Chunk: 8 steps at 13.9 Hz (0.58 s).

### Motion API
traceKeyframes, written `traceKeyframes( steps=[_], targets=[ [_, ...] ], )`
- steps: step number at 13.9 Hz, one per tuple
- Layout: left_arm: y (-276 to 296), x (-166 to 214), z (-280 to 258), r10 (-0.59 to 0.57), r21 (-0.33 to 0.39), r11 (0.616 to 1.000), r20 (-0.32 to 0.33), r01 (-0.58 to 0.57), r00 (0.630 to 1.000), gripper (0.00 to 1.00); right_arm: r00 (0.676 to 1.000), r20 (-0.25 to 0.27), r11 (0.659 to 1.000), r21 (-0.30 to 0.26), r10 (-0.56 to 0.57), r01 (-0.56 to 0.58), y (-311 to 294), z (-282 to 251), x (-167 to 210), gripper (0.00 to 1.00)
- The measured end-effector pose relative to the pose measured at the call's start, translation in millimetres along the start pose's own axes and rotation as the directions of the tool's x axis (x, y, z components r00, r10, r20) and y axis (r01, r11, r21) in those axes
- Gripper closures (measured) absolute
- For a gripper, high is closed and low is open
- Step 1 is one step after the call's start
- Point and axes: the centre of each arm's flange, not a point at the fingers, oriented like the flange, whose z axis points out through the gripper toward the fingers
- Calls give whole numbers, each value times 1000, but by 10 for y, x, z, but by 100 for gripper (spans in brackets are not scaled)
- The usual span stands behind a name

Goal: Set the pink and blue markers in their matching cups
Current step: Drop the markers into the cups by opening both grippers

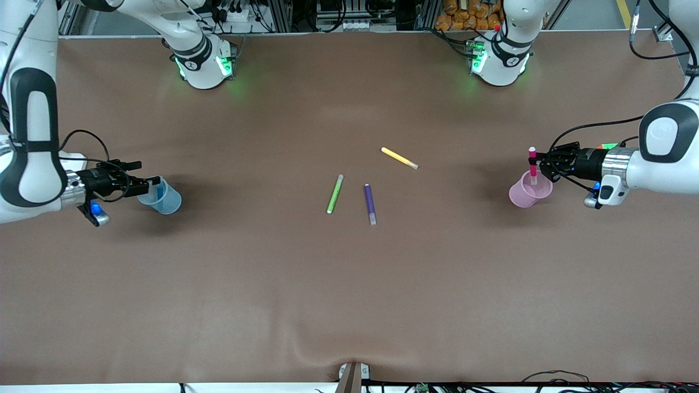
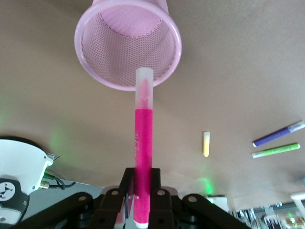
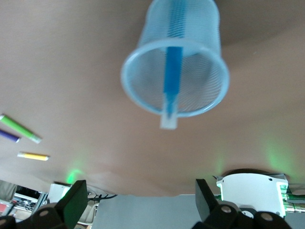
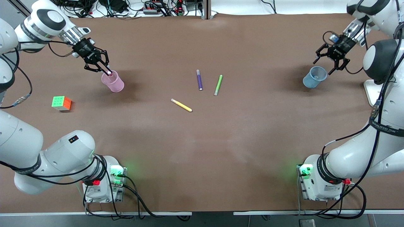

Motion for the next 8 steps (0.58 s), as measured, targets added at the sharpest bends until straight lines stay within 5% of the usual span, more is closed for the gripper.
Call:
traceKeyframes(
  steps=[4, 8],
  targets=[
    [-250, 306, 72, 17, -50, 999, 47, -14, 999, 77, 985, -95, 989, -17, -146, 145, -567, -488, -473, 0],
    [-168, 291, -46, 25, -61, 998, 20, -24, 999, 35, 936, -203, 952, -172, -286, 254, -1117, -917, -1014, 0]
  ],
)
